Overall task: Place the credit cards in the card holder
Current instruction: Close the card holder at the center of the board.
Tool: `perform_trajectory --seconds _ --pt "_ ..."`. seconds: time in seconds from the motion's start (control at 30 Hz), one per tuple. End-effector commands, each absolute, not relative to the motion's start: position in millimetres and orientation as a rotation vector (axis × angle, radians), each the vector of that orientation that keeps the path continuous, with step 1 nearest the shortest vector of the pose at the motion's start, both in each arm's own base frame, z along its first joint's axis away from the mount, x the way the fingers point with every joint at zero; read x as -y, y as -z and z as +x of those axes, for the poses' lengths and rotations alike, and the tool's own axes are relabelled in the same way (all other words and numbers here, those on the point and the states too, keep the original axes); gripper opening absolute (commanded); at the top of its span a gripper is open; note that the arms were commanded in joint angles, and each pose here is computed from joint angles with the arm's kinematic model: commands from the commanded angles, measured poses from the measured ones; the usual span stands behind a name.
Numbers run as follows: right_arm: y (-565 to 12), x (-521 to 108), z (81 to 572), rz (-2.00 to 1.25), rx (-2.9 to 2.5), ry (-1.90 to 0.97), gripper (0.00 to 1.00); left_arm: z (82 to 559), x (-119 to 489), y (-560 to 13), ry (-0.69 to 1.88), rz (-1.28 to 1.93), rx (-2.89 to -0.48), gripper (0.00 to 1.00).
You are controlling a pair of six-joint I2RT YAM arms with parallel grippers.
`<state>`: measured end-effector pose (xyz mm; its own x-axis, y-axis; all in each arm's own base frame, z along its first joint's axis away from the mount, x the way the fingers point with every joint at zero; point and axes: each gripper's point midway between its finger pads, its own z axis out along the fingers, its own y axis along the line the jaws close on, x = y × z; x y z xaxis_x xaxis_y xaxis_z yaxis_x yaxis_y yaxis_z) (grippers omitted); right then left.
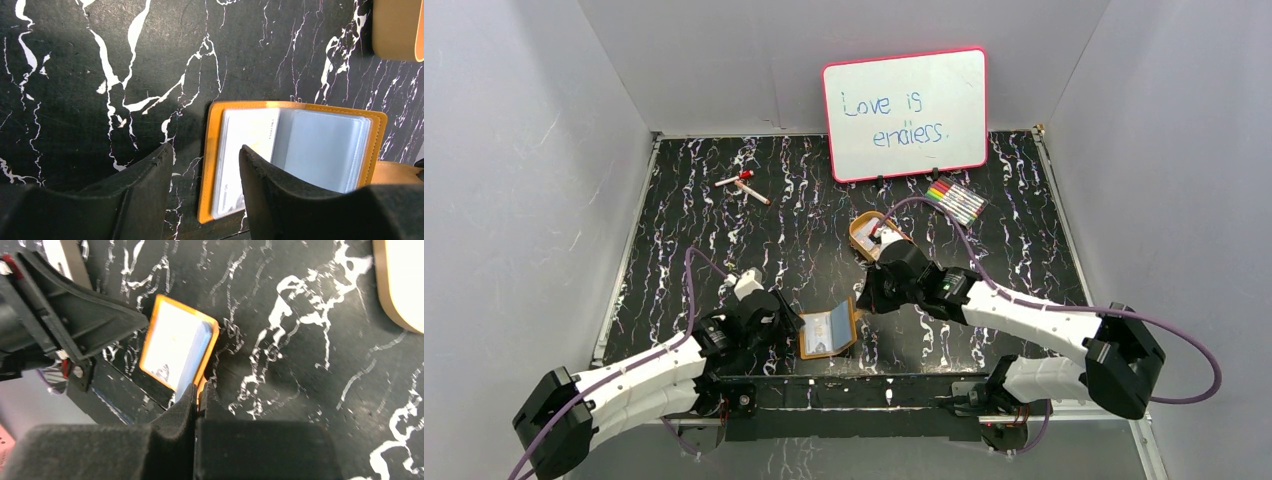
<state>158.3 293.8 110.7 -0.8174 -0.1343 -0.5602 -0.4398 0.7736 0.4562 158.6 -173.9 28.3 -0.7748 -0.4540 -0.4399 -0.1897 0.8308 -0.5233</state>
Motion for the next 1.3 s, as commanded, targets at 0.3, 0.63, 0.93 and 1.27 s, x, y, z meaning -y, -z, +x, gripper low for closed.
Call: perform_trajectory --seconds 0.3,0.63,0.93,1.27 --pt "-134.8 -378.0 159.8 -0.524 -2.372 -1.188 0.0 150.0 160.6 -18.3 0.551 -0.465 -2.477 0.41" --pt "-116.5 -412.2 109.7 -0.802 -2.406 -1.292 0.0 154.0 138.2 -24.7 0.44 -0.557 -2.428 0.27" --pt "-133.9 -418.1 83.5 -1.003 -2.334 -1.361 0.55 169.4 113.6 -62.9 0.383 -0.676 -2.263 0.33" --pt "-156.5 -393.3 81.6 -0.998 -2.265 -1.315 0.71 161.5 124.6 -78.1 0.421 -0.616 -2.335 0.36"
